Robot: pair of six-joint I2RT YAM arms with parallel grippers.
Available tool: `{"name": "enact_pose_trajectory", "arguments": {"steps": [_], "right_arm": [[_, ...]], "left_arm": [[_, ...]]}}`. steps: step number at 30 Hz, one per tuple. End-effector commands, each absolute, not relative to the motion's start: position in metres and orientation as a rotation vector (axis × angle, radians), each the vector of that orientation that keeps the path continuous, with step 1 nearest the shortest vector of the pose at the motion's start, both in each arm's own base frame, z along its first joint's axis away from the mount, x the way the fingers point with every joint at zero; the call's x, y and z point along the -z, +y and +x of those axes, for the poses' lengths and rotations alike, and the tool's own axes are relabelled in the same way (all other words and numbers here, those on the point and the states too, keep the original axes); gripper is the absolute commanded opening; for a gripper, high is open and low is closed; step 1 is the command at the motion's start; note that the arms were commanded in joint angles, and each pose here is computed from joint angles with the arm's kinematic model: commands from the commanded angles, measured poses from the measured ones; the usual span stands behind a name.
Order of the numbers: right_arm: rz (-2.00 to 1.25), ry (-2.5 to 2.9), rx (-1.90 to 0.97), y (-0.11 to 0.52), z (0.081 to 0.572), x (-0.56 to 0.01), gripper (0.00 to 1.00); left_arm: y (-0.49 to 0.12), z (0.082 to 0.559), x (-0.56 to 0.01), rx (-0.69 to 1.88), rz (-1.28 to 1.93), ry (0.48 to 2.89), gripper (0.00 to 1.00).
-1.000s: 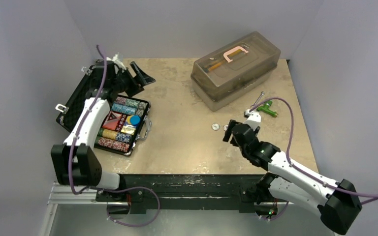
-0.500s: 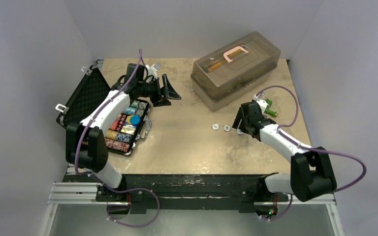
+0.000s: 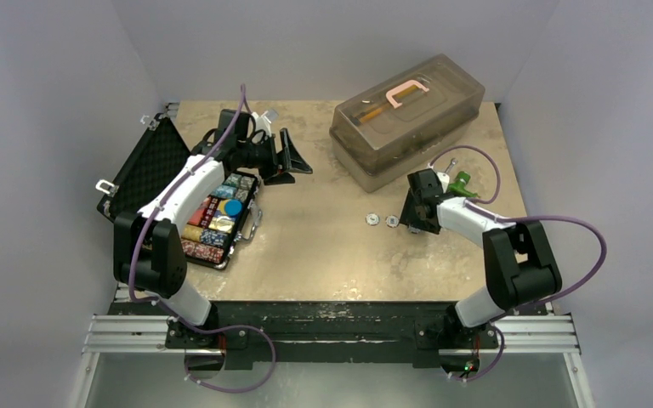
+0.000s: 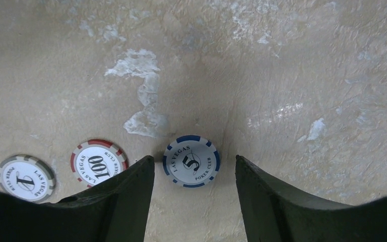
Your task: Pack up texas hold em set
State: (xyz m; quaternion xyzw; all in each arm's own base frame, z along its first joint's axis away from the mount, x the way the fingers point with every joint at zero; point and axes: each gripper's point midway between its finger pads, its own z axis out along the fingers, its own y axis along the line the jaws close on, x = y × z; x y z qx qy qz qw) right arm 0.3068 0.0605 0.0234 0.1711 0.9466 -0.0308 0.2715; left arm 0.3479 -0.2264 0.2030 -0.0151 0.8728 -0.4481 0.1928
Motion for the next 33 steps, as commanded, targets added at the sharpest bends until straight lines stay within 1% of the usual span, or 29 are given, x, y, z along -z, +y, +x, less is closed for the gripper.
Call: {"name": "enact_pose_trajectory", "arguments": {"steps": [1,14,26,29,33], "right_arm": [[0.494,2.543,0.081,0.063,0.315,-0.031,0.57],[0.498,2.585,0.144,0.058,0.312,-0.023,0.52],[0.469,2.628,0.126,0.061,0.303,-0.015,0.48],[0.489,2.620,0.114,0.062,0.302,-0.016,0.42],[0.496,2.612,0.077,0.066,0.304,-0.017,0.41]], "left_arm": [[-0.231,0.348,-0.235,1.292,0.042,2.360,0.74],[-0.231,0.348,-0.235,1.300,0.043,2.360,0.74],[-0.232,0.348,-0.236,1.304,0.049,2.356,0.74],[-0.232,0.348,-0.234,1.304,0.050,2.358,0.74],[-0.232,0.348,-0.234,1.307,0.049,2.360,0.74]]}}
